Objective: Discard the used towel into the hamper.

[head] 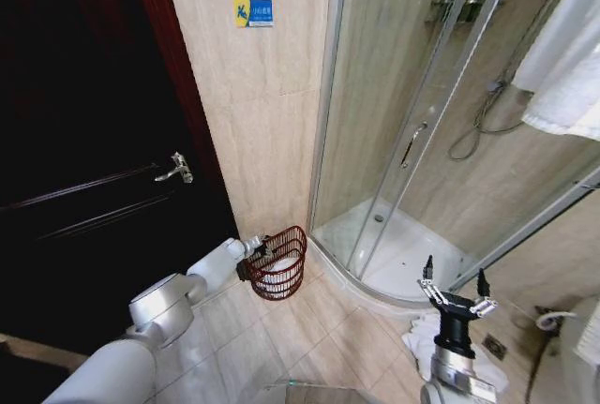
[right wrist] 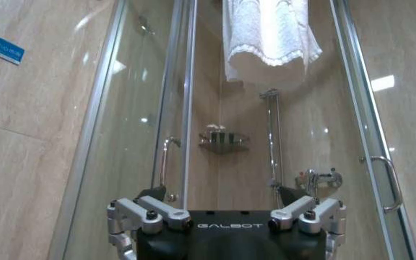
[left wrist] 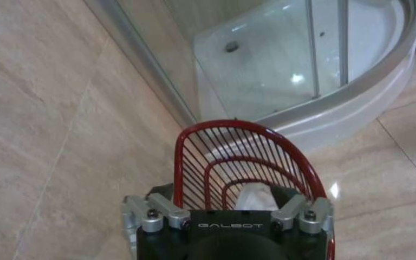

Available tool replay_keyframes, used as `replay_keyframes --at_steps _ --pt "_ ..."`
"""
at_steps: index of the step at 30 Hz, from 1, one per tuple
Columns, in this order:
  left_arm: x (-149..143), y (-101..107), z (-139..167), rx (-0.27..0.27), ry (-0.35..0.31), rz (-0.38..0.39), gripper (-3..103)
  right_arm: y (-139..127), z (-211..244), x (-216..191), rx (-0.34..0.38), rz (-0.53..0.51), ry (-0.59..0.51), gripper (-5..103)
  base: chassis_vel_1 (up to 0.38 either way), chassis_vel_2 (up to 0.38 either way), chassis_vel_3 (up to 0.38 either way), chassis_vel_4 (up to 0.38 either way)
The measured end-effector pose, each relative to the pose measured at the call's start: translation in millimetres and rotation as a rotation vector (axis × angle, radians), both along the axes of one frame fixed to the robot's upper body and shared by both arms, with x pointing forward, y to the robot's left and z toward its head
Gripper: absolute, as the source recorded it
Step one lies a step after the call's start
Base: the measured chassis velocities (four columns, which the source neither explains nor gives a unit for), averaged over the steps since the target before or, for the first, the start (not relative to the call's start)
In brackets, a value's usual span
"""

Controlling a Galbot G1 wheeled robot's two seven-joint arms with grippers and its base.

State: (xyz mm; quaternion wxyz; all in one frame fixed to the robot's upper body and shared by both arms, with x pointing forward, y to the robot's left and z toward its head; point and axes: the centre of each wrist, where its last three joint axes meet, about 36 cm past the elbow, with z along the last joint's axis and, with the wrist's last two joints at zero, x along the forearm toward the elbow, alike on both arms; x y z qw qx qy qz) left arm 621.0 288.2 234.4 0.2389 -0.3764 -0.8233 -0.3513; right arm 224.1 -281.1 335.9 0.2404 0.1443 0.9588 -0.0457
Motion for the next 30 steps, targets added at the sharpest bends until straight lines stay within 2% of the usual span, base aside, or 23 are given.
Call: replay_keyframes --at_steps 1,2,5,6,7,10,11,13,14,15,17,18,21,23,24,27,28,30 --pt "0.7 0.9 1.4 -0.015 -0.004 -0.005 90 0.5 0.3 0.5 0.0 0.0 0.0 100 0.0 0.0 0.0 0.0" --pt "0.7 0.9 1.4 -0.015 -0.004 -0.005 90 0.5 0.3 0.5 0.0 0.0 0.0 100 0.0 0.0 0.0 0.0" --pt "-3.6 9.5 2.7 -0.062 -0.014 -0.017 100 -0.3 1.7 1.9 -0.001 -0.003 0.001 100 0.0 0.0 0.0 0.0" --pt "-5.8 13.0 3.7 -0.087 -0.031 -0.012 100 -1.6 2.8 2.5 -0.001 -0.007 0.002 100 0.0 0.0 0.0 0.0" --pt "-5.8 13.0 3.7 -0.087 -0.031 -0.012 100 -1.6 2.8 2.5 -0.001 -0.007 0.002 100 0.0 0.0 0.0 0.0" --pt "-23.5 22.9 8.5 -0.188 -0.095 0.051 100 -6.4 9.5 8.5 -0.006 -0.01 0.0 100 0.0 0.0 0.0 0.0" --pt "-23.5 22.9 8.5 -0.188 -0.095 0.051 100 -6.4 9.5 8.5 -0.006 -0.01 0.0 100 0.0 0.0 0.0 0.0" --pt "-49.4 43.6 13.2 -0.228 -0.099 0.129 100 -9.7 14.9 12.5 -0.017 -0.006 0.001 100 0.0 0.0 0.0 0.0" --pt "-49.4 43.6 13.2 -0.228 -0.099 0.129 100 -9.7 14.9 12.5 -0.017 -0.006 0.001 100 0.0 0.0 0.0 0.0" --pt "-60.7 52.9 16.7 -0.245 -0.103 0.169 100 -10.7 16.8 13.4 -0.021 -0.004 0.001 100 0.0 0.0 0.0 0.0" --pt "-91.2 66.4 35.8 -0.299 -0.108 0.329 100 -15.5 22.6 15.6 -0.032 -0.008 0.0 100 0.0 0.0 0.0 0.0" --pt "-91.2 66.4 35.8 -0.299 -0.108 0.329 100 -15.5 22.6 15.6 -0.032 -0.008 0.0 100 0.0 0.0 0.0 0.0" --pt "-137.1 61.0 70.4 -0.399 -0.075 0.5 100 -19.9 33.9 17.9 -0.03 -0.015 -0.003 100 0.0 0.0 0.0 0.0" --pt "-160.4 54.6 92.9 -0.433 -0.071 0.55 100 -21.7 41.7 20.2 -0.029 -0.021 -0.007 100 0.0 0.0 0.0 0.0" --pt "-160.4 54.6 92.9 -0.433 -0.071 0.55 100 -21.7 41.7 20.2 -0.029 -0.021 -0.007 100 0.0 0.0 0.0 0.0" --pt "-193.3 45.6 125.2 -0.48 -0.098 0.618 100 -22.9 58.4 26.1 -0.023 -0.028 -0.017 100 0.0 0.0 0.0 0.0" --pt "-193.3 45.6 125.2 -0.48 -0.098 0.618 100 -22.9 58.4 26.1 -0.023 -0.028 -0.017 100 0.0 0.0 0.0 0.0" --pt "-212.4 40.4 144.3 -0.518 -0.118 0.673 100 -23.2 72.4 30.4 -0.02 -0.032 -0.022 100 0.0 0.0 0.0 0.0"
